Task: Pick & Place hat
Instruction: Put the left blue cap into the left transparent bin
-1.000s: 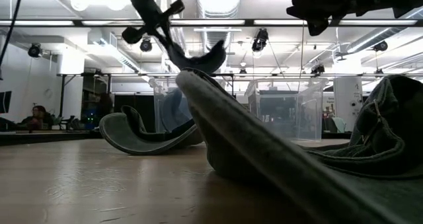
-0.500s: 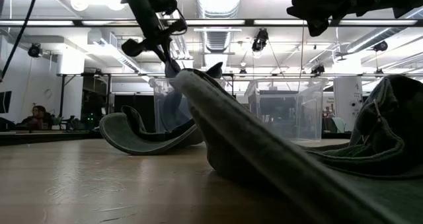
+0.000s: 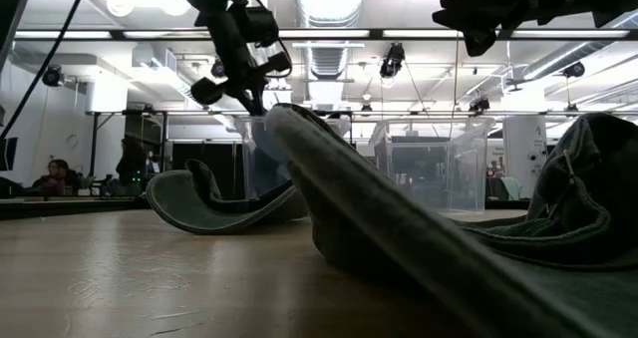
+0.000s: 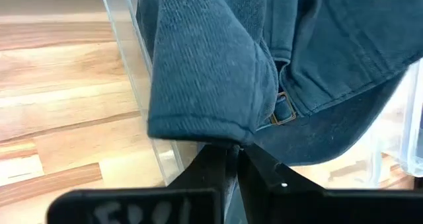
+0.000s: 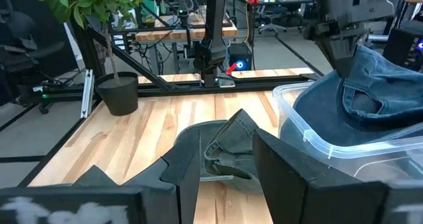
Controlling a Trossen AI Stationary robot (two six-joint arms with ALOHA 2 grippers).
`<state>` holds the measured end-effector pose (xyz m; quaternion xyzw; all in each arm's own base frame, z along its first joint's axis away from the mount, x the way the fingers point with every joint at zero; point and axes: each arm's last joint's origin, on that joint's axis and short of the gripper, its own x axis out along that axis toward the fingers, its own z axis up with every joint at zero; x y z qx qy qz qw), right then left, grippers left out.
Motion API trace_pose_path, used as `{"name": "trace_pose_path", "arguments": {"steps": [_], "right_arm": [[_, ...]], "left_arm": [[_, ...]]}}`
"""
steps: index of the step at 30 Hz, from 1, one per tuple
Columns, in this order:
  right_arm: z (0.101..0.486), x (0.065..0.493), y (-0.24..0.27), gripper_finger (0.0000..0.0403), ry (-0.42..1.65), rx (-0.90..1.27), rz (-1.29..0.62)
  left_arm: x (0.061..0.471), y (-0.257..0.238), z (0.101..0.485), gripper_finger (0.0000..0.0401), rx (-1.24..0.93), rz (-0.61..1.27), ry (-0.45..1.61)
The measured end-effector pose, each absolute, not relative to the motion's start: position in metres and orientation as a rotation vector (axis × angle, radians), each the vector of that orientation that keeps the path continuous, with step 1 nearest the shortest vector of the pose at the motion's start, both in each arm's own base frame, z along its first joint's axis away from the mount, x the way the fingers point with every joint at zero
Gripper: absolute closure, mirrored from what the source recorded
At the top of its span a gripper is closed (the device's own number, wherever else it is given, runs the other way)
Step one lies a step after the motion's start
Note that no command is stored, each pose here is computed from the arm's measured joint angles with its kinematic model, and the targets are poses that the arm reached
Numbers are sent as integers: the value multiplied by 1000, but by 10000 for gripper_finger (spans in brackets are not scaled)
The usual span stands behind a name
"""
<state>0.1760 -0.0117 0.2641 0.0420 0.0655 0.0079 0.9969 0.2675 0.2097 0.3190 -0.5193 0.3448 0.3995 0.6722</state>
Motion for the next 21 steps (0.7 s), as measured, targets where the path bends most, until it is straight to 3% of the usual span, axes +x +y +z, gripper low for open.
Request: {"name": "trace_pose_path", "arguments": {"steps": [21], "right_arm": [[264,176,-12,268,130,84,16]], "left_arm": [[267,209,320,365,-1143,885,784]]}}
